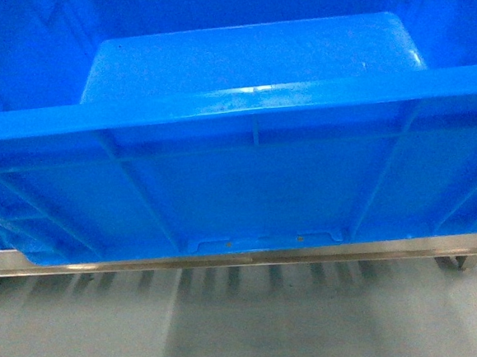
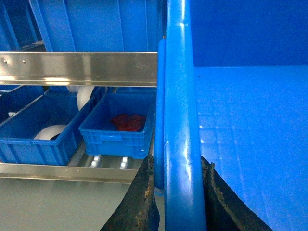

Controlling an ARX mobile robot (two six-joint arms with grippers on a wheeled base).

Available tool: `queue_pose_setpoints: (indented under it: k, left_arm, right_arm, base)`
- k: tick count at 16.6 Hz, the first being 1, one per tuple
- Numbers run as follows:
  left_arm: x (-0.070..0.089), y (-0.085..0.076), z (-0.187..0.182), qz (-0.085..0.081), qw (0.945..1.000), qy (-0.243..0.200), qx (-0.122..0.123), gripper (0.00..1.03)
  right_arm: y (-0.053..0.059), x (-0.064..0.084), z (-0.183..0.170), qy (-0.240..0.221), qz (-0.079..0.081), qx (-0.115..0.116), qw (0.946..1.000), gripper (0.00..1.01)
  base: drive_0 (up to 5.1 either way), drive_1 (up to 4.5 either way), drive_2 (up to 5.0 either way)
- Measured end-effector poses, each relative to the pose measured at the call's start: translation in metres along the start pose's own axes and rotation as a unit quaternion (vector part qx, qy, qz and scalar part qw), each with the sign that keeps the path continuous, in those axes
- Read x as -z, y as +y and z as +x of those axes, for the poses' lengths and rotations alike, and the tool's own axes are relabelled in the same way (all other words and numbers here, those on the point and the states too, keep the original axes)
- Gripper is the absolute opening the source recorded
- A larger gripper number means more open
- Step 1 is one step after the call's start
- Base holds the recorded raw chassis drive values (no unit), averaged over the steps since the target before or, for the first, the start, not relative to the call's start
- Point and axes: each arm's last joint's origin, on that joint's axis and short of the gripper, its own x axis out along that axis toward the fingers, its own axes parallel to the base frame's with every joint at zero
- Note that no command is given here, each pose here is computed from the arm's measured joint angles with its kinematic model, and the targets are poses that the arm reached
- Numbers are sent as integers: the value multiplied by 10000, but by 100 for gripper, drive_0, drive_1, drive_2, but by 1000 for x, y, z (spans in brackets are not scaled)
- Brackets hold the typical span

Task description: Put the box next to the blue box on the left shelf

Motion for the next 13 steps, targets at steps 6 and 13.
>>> queue_pose_setpoints:
  k: [6,13]
  left_arm:
    - [0,0,0,4,10000,0,2,18]
    - [0,0,0,5,10000,-4,4,18]
  right_arm:
    - [0,0,0,3,0,-9,10000,9]
    - [0,0,0,-7,1,-8,10000,9]
  base:
    - [0,0,0]
    - [0,0,0]
